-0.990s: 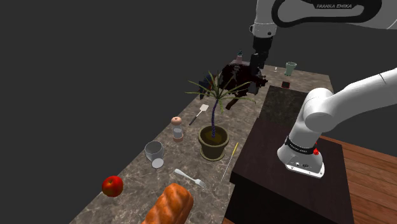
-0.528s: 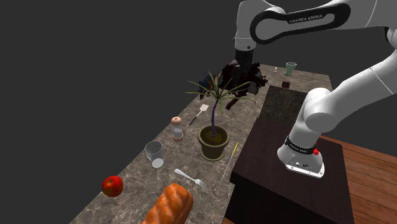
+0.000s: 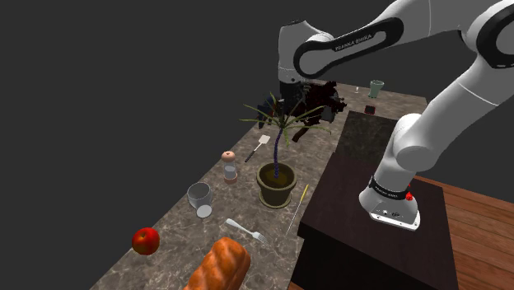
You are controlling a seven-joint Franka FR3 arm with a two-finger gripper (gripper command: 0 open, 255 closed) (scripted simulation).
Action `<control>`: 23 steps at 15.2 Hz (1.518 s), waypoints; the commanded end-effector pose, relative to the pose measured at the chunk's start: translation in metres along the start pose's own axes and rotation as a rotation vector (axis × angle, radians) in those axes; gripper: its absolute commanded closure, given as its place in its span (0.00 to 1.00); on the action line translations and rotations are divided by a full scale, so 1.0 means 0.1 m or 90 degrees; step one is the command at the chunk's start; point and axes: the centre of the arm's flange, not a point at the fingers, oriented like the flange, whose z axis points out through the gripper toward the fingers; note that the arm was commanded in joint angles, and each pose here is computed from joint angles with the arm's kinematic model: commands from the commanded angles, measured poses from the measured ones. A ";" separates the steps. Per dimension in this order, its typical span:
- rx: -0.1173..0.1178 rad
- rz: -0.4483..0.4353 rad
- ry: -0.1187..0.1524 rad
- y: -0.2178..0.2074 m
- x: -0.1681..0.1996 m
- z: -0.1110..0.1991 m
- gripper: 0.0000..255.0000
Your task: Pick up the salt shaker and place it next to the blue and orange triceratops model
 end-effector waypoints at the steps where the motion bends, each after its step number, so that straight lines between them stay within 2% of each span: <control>1: 0.000 0.004 0.003 -0.15 0.17 0.15 0.00; 23: -0.007 0.044 0.029 -1.57 2.13 1.68 0.00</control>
